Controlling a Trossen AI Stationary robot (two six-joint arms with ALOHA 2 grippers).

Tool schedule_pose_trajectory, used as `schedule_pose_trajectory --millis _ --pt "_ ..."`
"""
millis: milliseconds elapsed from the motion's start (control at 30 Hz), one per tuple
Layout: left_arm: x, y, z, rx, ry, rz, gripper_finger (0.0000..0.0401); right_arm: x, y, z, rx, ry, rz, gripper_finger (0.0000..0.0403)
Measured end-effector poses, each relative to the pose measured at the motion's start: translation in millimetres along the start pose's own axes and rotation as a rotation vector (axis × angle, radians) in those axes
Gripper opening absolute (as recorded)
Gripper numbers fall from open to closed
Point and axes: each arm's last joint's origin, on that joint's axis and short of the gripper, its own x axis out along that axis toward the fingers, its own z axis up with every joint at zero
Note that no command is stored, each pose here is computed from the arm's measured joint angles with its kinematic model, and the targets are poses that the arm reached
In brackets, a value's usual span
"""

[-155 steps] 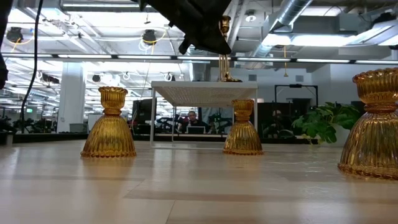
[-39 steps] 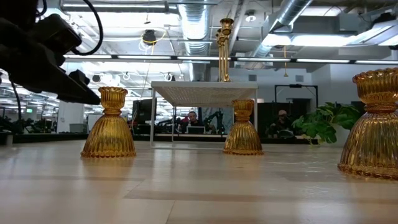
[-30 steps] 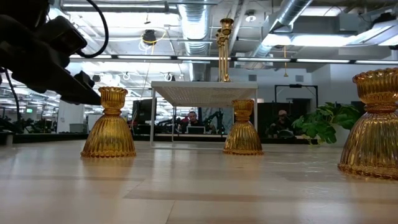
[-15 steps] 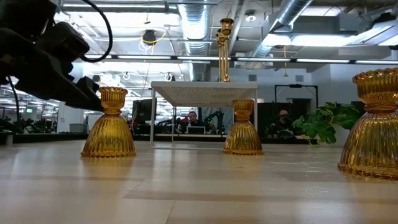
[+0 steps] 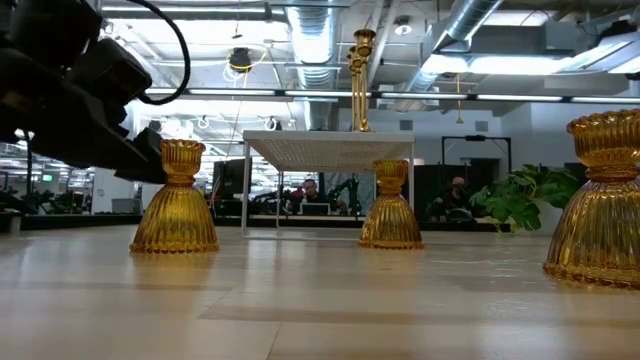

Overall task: Pick & Place candle stick holders
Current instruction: Put the left orange candle holder on the shelf

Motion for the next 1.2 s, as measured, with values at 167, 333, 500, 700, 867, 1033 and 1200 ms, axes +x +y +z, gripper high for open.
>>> schedule_pose_trajectory --millis 167,333,500,700,867,1033,1200 --pt "3 1 -1 -0.008 -0.008 -0.002 0.0225 1 1 0 -0.001 0.001 0.0 0.0091" --pt "5 4 2 -0.017 -0.042 0.005 0.0225 1 1 0 0.0 -0.001 -0.002 0.0091" --pt "6 4 2 -0.031 -0.045 0.008 0.0234 1 1 0 0.002 -0.004 0.0 0.0091" --pt "6 4 3 -0.056 -0.05 0.007 0.0267 1 1 1 0.009 -0.01 0.005 0.0091" --pt "8 3 9 -0.05 -0.074 0.004 0.0296 1 1 1 0.009 -0.01 0.005 0.0091" --pt "9 2 9 -0.042 -0.069 -0.01 0.0307 1 1 1 0.009 -0.01 0.006 0.0091" --pt "10 3 8 -0.016 -0.068 -0.003 0.0304 1 1 1 0.009 -0.01 0.005 0.0091"
